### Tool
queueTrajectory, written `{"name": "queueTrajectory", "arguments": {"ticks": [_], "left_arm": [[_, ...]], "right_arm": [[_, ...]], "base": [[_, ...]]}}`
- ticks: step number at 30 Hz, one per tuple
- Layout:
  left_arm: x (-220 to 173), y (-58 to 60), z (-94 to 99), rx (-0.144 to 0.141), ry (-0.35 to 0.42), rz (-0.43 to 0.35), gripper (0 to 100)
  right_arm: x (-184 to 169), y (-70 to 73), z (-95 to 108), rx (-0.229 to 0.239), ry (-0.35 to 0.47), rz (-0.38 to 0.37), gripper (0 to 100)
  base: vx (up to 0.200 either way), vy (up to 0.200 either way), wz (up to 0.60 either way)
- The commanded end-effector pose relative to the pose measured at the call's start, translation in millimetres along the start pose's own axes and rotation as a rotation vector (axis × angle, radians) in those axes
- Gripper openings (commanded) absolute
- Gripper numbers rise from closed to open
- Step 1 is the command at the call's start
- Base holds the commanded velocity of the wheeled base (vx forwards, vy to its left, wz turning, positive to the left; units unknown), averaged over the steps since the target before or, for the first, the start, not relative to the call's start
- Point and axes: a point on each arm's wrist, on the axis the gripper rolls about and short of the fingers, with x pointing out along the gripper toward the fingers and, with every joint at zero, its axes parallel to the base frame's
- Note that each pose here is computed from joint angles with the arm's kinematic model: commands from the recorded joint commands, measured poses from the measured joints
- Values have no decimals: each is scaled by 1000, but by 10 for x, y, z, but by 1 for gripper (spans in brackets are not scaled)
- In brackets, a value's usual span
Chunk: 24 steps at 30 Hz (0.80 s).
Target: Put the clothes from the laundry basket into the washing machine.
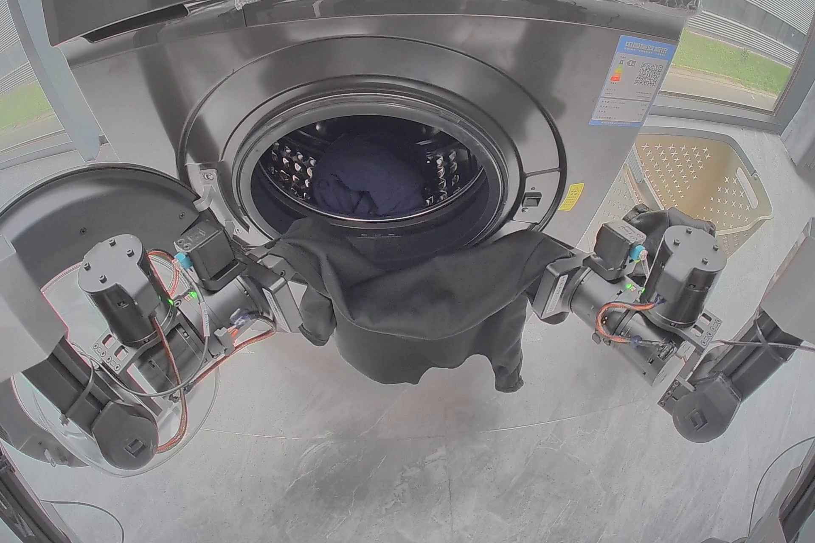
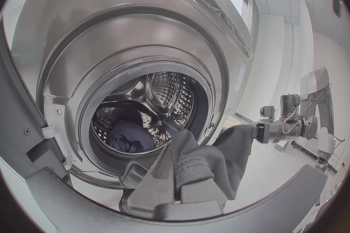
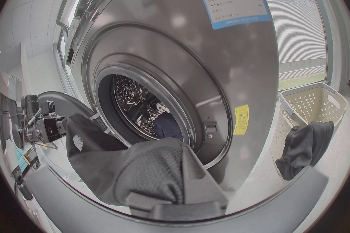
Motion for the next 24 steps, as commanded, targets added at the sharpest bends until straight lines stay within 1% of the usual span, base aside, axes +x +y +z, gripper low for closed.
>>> {"name": "queueTrajectory", "arguments": {"ticks": [1,4,5,7,11,16,18,24], "left_arm": [[31,-33,37,-3,-19,-11,0],[53,-25,56,-6,-30,-6,0],[63,-23,66,-5,-35,-5,0],[85,-18,92,-4,-49,4,0],[106,-11,112,-3,-61,23,0],[128,-6,109,-3,-63,26,0],[137,-4,111,-2,-64,29,0],[186,13,98,-4,-71,59,0]], "right_arm": [[-31,3,-405,-18,151,-2,100],[-110,79,-716,-37,261,26,100],[-118,97,-768,-40,279,33,100],[-140,184,-901,-47,321,62,100],[-157,302,-1051,-58,367,106,100],[-261,388,-1228,-73,436,141,100],[-295,415,-1251,-77,445,153,100],[-477,524,-1319,-84,494,232,100]], "base": [[0,0,0],[0,0,0],[0,0,0],[0,0,0],[0,0,0],[0,0,0],[0,0,0],[0,0,0]]}}
